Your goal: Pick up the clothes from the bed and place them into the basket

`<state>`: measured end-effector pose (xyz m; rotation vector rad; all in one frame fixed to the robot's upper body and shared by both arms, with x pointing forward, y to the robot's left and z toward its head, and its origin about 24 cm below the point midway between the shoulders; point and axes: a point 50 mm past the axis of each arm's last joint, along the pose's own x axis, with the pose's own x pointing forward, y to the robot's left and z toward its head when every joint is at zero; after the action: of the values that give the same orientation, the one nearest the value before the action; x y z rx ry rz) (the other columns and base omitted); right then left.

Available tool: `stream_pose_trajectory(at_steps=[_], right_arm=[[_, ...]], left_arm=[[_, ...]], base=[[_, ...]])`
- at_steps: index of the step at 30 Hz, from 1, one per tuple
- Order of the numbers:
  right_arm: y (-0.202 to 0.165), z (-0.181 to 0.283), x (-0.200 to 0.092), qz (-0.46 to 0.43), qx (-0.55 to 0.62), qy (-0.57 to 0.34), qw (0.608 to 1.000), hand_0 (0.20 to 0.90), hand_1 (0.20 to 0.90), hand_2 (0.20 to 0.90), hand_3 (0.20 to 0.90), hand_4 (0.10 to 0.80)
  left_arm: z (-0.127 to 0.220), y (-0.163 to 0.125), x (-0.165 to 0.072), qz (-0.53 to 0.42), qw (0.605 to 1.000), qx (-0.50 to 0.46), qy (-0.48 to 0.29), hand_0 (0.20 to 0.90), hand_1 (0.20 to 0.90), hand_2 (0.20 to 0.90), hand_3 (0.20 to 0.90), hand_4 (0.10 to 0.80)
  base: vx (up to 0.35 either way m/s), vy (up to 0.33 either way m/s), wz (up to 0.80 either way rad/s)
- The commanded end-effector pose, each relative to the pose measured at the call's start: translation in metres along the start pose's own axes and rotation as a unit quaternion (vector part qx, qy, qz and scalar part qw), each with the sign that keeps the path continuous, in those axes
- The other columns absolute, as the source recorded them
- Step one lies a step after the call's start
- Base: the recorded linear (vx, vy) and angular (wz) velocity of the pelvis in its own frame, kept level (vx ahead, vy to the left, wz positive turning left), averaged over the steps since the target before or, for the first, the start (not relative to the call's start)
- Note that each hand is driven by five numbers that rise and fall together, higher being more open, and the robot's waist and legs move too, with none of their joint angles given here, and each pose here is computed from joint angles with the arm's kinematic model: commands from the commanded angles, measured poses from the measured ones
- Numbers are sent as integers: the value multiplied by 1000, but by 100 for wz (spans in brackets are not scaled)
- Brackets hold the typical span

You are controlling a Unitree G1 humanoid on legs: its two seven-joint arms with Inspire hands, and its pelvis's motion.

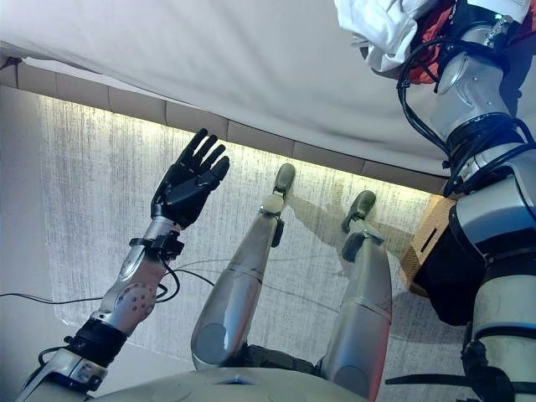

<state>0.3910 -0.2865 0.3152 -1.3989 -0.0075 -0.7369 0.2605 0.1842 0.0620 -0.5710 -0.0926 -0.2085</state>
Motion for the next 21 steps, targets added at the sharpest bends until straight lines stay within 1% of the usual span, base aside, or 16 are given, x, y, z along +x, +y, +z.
stream_pose_trajectory(at_steps=[1,9,12,16,19,21], right_arm=[[3,-90,-1,32,-76,142,986,300,300,300,200,100],[3,-100,-2,5,-48,141,989,300,300,300,200,100],[3,-102,-3,-8,-27,131,991,300,300,300,200,100],[6,-107,-6,-9,-18,124,992,300,300,300,200,100],[4,-119,-9,-29,16,123,992,300,300,300,200,100],[4,-123,-12,-41,37,107,993,300,300,300,200,100]], left_arm=[[31,-9,-7,-30,997,0,-65,900,900,900,900,800],[32,-9,-11,-50,996,9,-75,900,900,900,900,800],[35,-13,-6,-54,995,3,-84,900,900,900,900,800],[35,-13,-2,-37,995,17,-89,900,900,900,900,800],[38,-9,0,-22,995,24,-94,900,900,900,900,800],[35,-7,2,-14,996,30,-84,900,900,900,900,800]], base=[[-36,13,-4],[-49,42,-7],[-88,112,-22],[-28,101,-20],[-11,75,-22],[36,87,-18]])
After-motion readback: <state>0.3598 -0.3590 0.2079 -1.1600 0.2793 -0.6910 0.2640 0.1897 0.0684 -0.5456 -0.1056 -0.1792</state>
